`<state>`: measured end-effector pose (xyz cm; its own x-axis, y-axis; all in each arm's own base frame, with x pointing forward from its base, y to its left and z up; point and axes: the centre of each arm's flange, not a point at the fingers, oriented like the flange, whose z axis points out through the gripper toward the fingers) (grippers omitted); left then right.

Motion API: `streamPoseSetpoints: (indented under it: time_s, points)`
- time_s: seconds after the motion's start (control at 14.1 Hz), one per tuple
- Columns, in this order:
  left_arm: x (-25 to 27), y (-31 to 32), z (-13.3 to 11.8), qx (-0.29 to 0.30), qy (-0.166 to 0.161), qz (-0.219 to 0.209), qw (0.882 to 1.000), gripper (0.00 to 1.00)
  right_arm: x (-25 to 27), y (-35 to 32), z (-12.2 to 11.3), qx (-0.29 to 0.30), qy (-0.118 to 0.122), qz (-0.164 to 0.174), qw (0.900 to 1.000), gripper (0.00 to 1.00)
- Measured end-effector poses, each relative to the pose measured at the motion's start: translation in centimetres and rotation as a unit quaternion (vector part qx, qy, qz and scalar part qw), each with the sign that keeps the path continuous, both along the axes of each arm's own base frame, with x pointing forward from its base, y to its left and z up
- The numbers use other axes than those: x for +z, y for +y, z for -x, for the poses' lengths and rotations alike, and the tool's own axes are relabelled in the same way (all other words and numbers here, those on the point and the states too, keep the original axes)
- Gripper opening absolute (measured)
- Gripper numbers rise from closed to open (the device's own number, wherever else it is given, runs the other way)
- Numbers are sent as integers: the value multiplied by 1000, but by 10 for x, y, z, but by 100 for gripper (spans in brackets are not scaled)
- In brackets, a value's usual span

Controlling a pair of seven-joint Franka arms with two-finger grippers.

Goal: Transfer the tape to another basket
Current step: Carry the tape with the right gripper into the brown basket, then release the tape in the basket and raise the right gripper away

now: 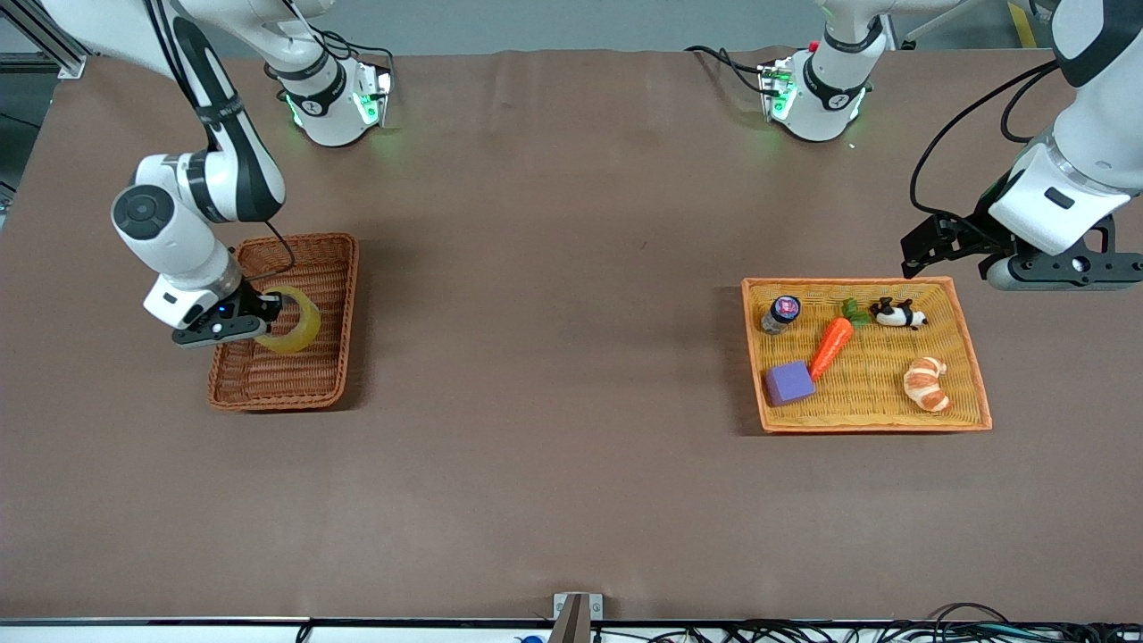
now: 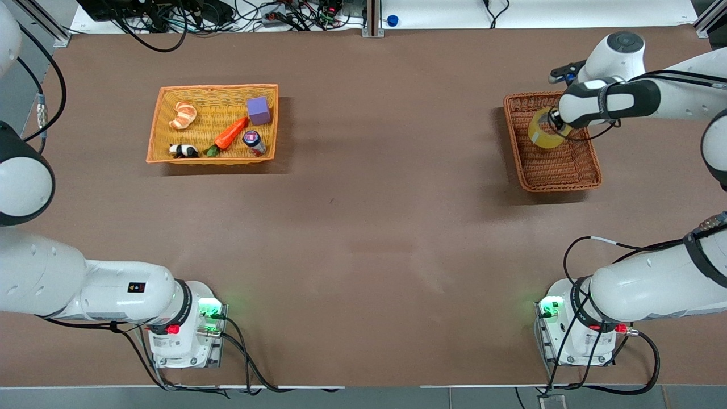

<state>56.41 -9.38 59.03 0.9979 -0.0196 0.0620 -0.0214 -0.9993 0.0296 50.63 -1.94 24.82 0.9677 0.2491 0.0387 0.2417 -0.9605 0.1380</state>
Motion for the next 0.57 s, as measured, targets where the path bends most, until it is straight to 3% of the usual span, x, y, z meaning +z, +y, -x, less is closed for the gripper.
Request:
streamPoseSetpoints:
  time_s: [0.35, 0.57]
  points:
    - [-1, -1, 0, -1, 1, 0, 1000, 100, -25, -9, 1, -2, 3, -1, 1000, 22]
    - [-1, -2, 0, -2, 1, 0, 1000, 100, -28, -9, 1, -1, 4, -1, 1000, 49]
